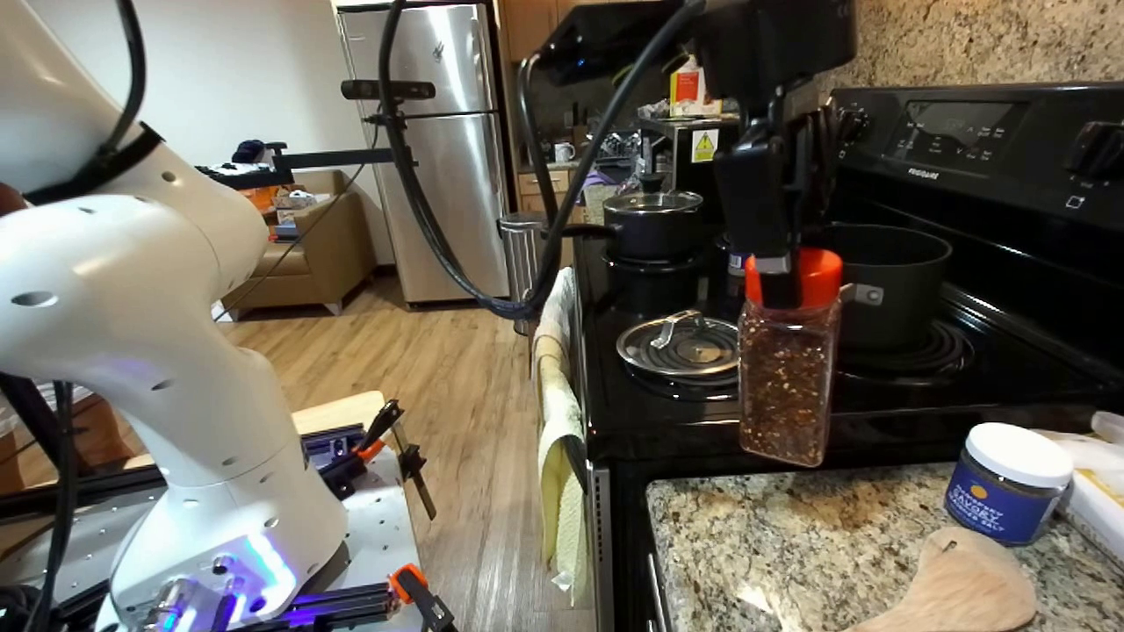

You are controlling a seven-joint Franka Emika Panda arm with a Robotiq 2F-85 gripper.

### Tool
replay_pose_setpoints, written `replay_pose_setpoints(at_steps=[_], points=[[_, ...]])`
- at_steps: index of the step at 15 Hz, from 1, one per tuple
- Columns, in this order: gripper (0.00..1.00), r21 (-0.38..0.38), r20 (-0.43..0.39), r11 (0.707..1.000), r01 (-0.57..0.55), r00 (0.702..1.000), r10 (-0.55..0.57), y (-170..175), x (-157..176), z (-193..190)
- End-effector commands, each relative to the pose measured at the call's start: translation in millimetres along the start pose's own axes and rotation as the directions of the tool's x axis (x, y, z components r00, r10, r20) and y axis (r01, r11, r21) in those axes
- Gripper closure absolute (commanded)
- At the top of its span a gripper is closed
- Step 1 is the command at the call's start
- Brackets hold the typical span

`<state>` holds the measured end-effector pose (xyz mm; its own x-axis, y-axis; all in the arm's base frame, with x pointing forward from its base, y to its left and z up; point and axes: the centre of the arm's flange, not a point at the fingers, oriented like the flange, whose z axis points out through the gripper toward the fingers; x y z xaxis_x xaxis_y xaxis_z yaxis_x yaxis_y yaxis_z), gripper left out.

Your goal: Remove the bottle from the pot and put it on the counter to the right

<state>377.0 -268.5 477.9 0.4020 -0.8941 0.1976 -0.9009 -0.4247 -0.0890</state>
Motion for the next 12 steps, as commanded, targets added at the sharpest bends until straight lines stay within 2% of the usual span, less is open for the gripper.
replay_pose_setpoints(at_steps=[1,6,8,12], points=[[0.64,-0.026,-0.008,0.995,0.096,0.995,-0.096,-0.9,9.8,2.9],[0.64,-0.083,-0.007,0.960,0.269,0.963,-0.271,-0.5,15.8,18.3],[0.64,-0.042,0.014,0.937,0.346,0.938,-0.346,-1.9,16.9,27.2],[0.64,-0.011,0.039,0.908,0.420,0.907,-0.419,1.0,24.0,47.3]])
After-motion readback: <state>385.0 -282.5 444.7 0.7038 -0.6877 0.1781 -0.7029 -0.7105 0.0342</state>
